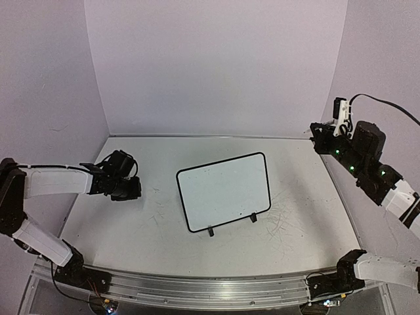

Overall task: Write a sentence on the whiteboard
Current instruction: Place the pen cap at the center of the board.

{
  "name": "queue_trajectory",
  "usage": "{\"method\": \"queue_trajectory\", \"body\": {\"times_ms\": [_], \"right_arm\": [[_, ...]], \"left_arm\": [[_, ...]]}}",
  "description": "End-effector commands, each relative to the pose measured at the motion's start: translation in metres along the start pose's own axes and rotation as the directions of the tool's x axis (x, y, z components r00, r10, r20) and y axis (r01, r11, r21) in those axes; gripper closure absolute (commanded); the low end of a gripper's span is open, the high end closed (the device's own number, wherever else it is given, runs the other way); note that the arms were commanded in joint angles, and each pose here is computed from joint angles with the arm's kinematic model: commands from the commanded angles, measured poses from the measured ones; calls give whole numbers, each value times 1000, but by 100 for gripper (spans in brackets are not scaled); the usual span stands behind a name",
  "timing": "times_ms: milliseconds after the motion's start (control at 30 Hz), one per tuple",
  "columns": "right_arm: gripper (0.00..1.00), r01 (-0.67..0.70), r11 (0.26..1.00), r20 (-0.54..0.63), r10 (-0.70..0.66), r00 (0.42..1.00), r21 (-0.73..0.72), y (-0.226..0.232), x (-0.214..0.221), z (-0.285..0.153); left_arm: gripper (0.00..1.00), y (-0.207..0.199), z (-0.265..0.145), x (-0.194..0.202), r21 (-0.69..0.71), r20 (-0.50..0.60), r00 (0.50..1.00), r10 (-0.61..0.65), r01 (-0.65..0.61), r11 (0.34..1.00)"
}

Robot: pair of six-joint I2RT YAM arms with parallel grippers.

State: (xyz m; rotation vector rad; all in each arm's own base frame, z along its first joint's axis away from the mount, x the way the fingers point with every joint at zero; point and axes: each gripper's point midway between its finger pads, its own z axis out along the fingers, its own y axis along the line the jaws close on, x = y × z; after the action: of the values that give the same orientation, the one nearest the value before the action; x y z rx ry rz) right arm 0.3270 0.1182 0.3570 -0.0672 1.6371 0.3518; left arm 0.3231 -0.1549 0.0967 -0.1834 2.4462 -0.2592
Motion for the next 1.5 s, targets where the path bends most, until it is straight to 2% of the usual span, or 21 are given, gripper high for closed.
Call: {"method": "queue_trajectory", "body": {"times_ms": [0,400,733,967,1233,1467], "right_arm": [[100,28,999,15,-28,999,43,-9,-3,-9],[100,-11,994,8,11,1000,-107,15,0,-19],[100,-111,979,-64,101,993,-169,25,19,-17],[100,-157,970,-103,139,985,-188,31,25,-18],[100,-89,974,-136,61,989,-208,34,35,-15],[100,16,983,-124,-39,992,-183,28,42,-7]], "left_arm": [[100,13,21,25,-54,-78,996,46,-50,997],[100,22,52,56,-112,-218,973,77,-103,988],[98,28,48,62,-131,-259,959,114,-152,980],[87,31,44,62,-130,-263,956,133,-171,977],[69,28,40,56,-124,-245,961,131,-165,978],[55,8,23,39,-41,-202,972,122,-133,990]]}}
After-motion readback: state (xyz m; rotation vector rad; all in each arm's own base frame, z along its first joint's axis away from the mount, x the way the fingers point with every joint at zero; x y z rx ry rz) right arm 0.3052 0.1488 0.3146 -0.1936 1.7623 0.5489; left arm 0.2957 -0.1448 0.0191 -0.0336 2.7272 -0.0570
